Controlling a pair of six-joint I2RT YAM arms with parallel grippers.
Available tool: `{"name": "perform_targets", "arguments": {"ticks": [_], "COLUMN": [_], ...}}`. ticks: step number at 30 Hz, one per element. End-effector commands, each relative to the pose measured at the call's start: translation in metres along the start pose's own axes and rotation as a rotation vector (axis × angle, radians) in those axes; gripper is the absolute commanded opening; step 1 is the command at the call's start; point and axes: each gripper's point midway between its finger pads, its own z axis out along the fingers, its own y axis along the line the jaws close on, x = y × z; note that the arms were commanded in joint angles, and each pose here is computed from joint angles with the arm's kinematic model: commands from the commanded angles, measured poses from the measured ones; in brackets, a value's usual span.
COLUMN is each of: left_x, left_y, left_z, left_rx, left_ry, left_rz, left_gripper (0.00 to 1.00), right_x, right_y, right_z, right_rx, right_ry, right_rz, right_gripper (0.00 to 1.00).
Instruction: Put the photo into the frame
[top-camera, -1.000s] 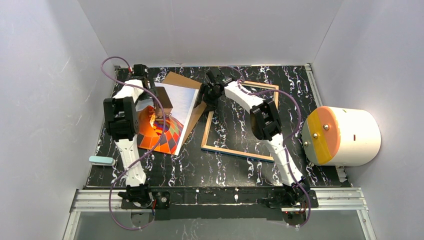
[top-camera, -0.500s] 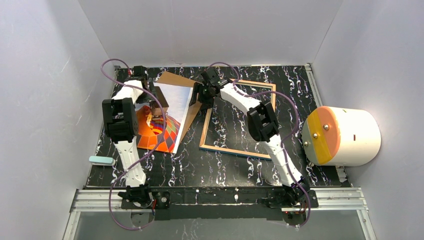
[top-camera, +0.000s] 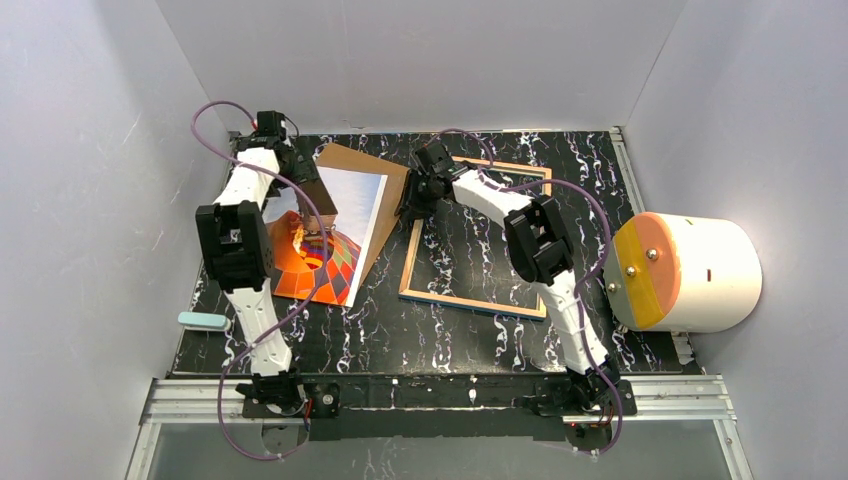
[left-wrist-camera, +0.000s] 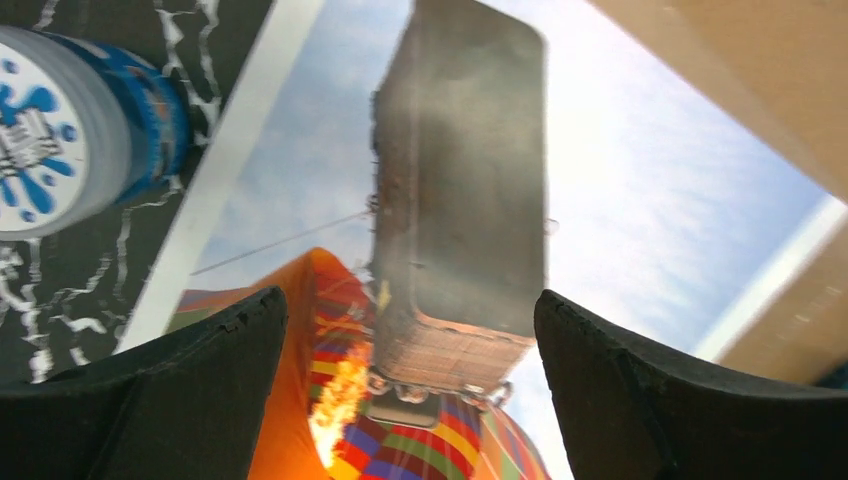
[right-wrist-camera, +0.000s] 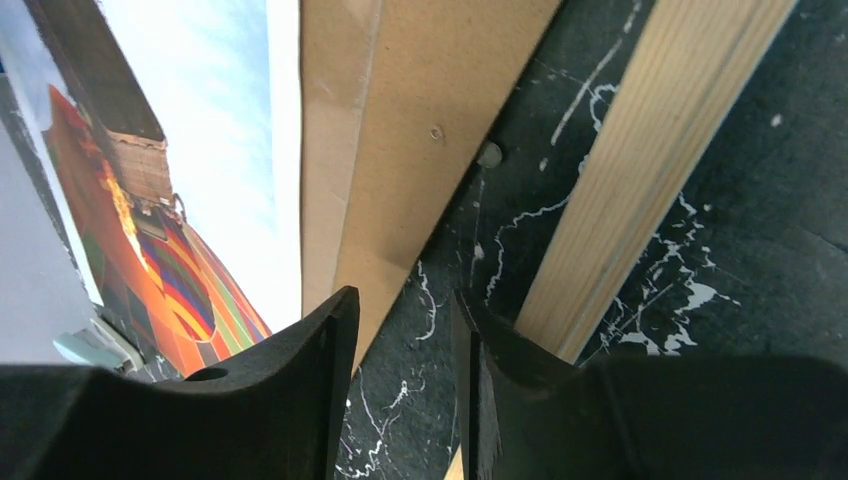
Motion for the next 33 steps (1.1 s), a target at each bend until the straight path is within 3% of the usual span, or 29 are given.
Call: {"name": "perform_targets", "arguments": {"ticks": [1,6,13,22,33], "left_x": [0.000,0.014,0.062,0.114,0.181], "left_y": [-0.046,-0.076,-0.104,-0.087,-0.071], "left_z": [-0.031,-0.015,0.006,0.023,0.018], "left_rx": [0.240,0.338,0.409,0.354,0.294], "left_ry": [-0.022,0.022,0.111,0.222,0.375], "left_rz": [-0.048,-0.005,-0.002,0.006,0.063], "left_gripper": [0.90,0.86,0.78,0.73,0.68], "right_x": [-0.028,-0.040,-0.058,-0.077,-0.037], "right_y": [0.040,0.049,0.038,0.017,0.004], "right_z": [-0.024,-0.020,0.005,0.025,0.049], "right_rx": [-0.151,-0.225,-0.229,-0.195,-0.209], "right_ry": [-0.090,-0.108,-0.141,-0.181,-0.002], "right_rz": [-0.050,-0.070,-0.049,0.028,0.194], "right_gripper": [0.47,0.47,0.47,0.51,0.51]}}
